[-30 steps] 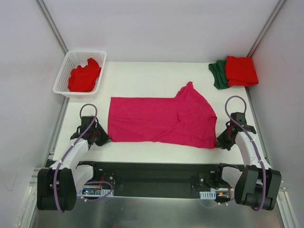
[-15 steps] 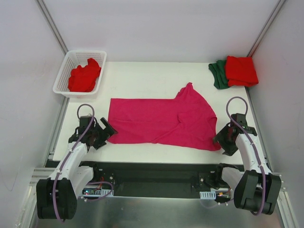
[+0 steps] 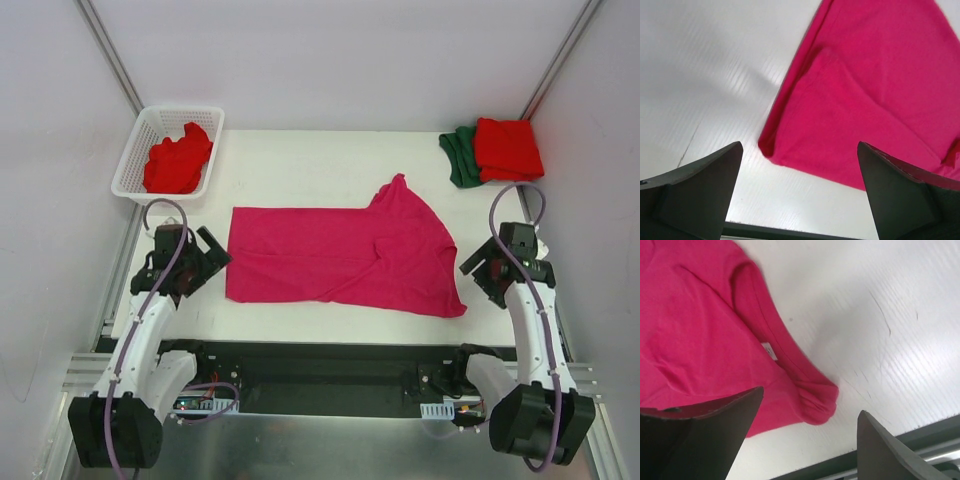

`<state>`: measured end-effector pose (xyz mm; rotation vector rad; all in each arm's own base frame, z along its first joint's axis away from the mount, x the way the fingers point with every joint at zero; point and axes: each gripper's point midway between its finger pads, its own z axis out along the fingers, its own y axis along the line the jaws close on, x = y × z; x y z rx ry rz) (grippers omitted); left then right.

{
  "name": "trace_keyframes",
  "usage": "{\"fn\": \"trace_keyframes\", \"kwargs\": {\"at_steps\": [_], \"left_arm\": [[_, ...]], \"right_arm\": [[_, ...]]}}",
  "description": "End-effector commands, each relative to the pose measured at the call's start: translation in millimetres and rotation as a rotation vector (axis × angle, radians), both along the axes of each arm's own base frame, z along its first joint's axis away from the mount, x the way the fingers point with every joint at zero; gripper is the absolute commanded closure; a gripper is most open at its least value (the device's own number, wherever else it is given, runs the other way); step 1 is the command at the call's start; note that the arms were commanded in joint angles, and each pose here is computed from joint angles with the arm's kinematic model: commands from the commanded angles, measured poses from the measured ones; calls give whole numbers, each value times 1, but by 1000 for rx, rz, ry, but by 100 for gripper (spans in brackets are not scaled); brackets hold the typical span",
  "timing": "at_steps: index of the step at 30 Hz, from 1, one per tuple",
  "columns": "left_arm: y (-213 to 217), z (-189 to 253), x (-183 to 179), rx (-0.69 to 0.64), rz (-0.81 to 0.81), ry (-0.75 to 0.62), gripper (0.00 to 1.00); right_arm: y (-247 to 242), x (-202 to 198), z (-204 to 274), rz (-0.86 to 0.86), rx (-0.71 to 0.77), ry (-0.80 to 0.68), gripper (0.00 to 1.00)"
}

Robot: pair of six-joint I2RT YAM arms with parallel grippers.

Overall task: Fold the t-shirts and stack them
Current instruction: Fold the flattened tshirt in 1/3 of the way

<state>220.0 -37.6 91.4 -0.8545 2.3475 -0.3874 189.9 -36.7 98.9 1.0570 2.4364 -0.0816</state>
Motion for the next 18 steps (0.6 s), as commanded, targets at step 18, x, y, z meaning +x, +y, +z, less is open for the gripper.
{"fn": "trace_keyframes", "kwargs": {"at_steps": [18], "left_arm": [[-3, 54, 173, 124, -199, -419, 1]], "right_arm": [[81, 233, 57, 453, 177, -378, 18]]}}
